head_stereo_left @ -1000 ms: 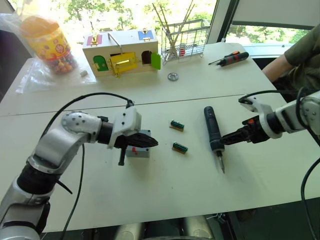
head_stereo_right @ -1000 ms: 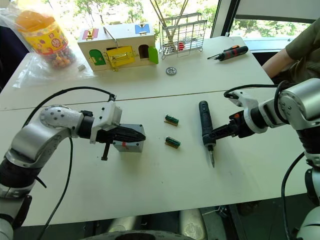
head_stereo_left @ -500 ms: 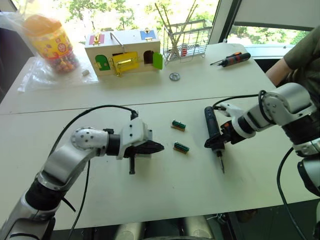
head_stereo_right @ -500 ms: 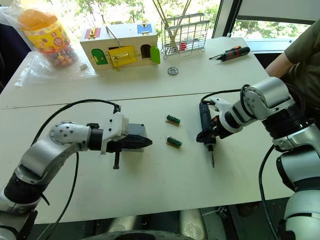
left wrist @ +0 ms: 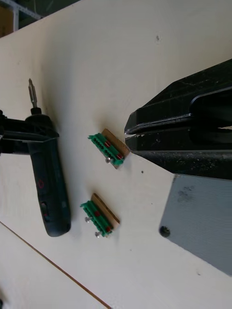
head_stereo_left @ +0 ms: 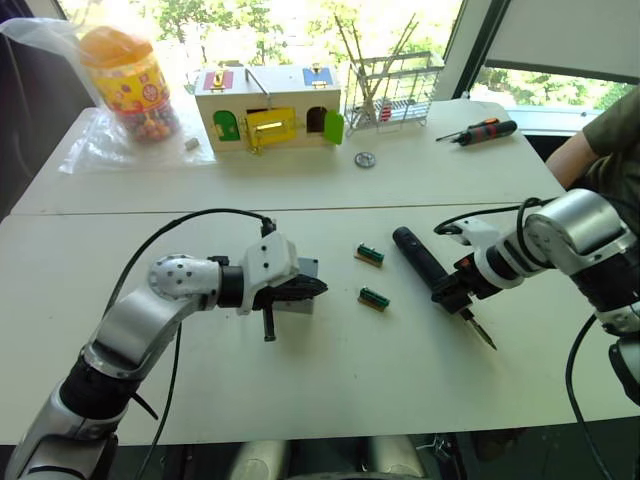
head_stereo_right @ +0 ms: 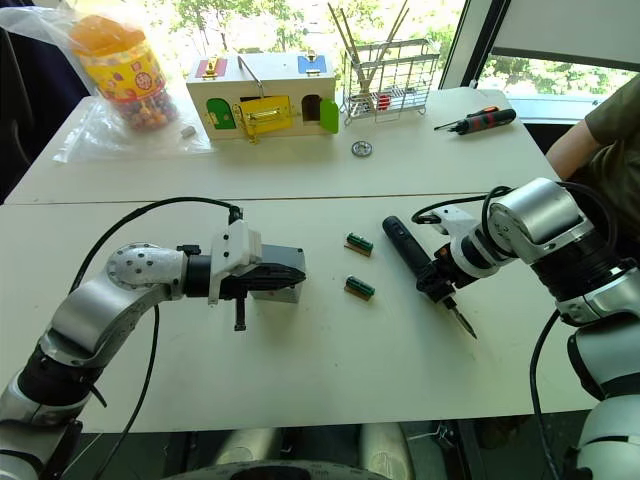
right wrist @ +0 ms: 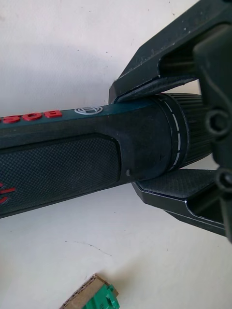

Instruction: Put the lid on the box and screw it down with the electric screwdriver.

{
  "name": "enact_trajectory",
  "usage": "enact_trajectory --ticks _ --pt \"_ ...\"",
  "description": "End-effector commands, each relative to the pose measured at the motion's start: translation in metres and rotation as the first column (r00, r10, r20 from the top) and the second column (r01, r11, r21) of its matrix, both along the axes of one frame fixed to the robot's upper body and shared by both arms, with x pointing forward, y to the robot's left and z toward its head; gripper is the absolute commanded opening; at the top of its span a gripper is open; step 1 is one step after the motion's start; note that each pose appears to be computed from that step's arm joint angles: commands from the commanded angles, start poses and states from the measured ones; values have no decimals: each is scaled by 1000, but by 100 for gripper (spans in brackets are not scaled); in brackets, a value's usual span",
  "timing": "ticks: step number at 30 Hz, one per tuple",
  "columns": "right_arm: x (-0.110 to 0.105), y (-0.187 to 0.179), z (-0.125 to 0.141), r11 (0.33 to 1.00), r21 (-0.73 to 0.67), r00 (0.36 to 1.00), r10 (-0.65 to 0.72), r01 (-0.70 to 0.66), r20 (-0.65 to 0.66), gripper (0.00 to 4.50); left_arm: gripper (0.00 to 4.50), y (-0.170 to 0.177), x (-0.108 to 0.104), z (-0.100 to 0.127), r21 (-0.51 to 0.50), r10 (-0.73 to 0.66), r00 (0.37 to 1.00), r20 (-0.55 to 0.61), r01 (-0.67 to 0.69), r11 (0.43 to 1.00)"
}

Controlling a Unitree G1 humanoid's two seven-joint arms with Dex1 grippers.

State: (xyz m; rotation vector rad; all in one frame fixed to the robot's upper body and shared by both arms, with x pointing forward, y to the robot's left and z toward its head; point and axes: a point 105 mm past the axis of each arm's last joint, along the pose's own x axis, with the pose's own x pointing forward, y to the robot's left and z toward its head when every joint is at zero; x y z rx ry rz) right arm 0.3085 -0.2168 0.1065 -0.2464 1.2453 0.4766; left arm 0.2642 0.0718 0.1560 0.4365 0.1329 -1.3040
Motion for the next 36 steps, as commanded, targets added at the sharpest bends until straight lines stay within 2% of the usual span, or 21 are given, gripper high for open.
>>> enact_trajectory --ticks 1,3,7,10,12,13,15,16,17,18,19,21,23,25,29,33,36 --pt "-10 -29 -26 992 -83 990 -103 96 -93 176 0 2 3 8 8 -7 999 48 7 1000" --pt "4 -25 -10 993 -30 993 -117 116 -28 176 0 9 8 9 14 14 999 47 -15 1000" --pt "32 -3 49 959 235 980 -181 157 84 176 0 26 20 14 -14 79 997 22 -78 997" --pt "48 -4 101 918 369 936 -247 144 249 176 0 42 27 25 -27 119 993 18 -119 993" --pt "50 -5 119 911 393 907 -268 128 324 176 0 50 29 29 -33 132 991 11 -132 991" --pt "53 1 134 885 457 878 -288 92 382 176 0 54 30 30 -33 137 991 2 -137 990" --pt "56 15 164 833 552 795 -309 -40 523 176 0 61 31 31 -31 150 989 -21 -150 988" --pt "55 31 190 790 580 674 -321 -197 665 176 0 65 32 29 -25 163 986 -40 -164 986" --pt "50 43 209 750 580 556 -349 -316 755 176 0 69 34 27 -15 175 983 -52 -176 984" --pt "41 56 218 708 584 477 -384 -398 791 176 0 73 35 23 -3 187 980 -66 -188 982" --pt "32 69 220 667 588 435 -408 -458 803 176 0 74 37 21 -18 204 976 -77 -206 978" --pt "17 93 218 583 600 418 -430 -548 800 176 0 74 46 26 -87 254 965 -72 -260 962" --pt "-1 121 210 427 648 466 -459 -630 756 176 0 77 47 23 -82 262 961 -85 -269 960" --pt "-10 138 204 339 675 486 -495 -655 720 176 0 76 40 17 -43 240 966 -96 -245 969" --pt "-14 170 176 360 661 478 -479 -658 736 176 0 70 31 8 -7 219 970 -109 -221 975" --pt "-14 185 149 420 613 443 -437 -669 783 176 0 66 27 -1 2 220 968 -119 -221 975" --pt "-11 190 137 440 598 431 -425 -670 796 176 0 69 21 -13 34 217 965 -149 -215 976"
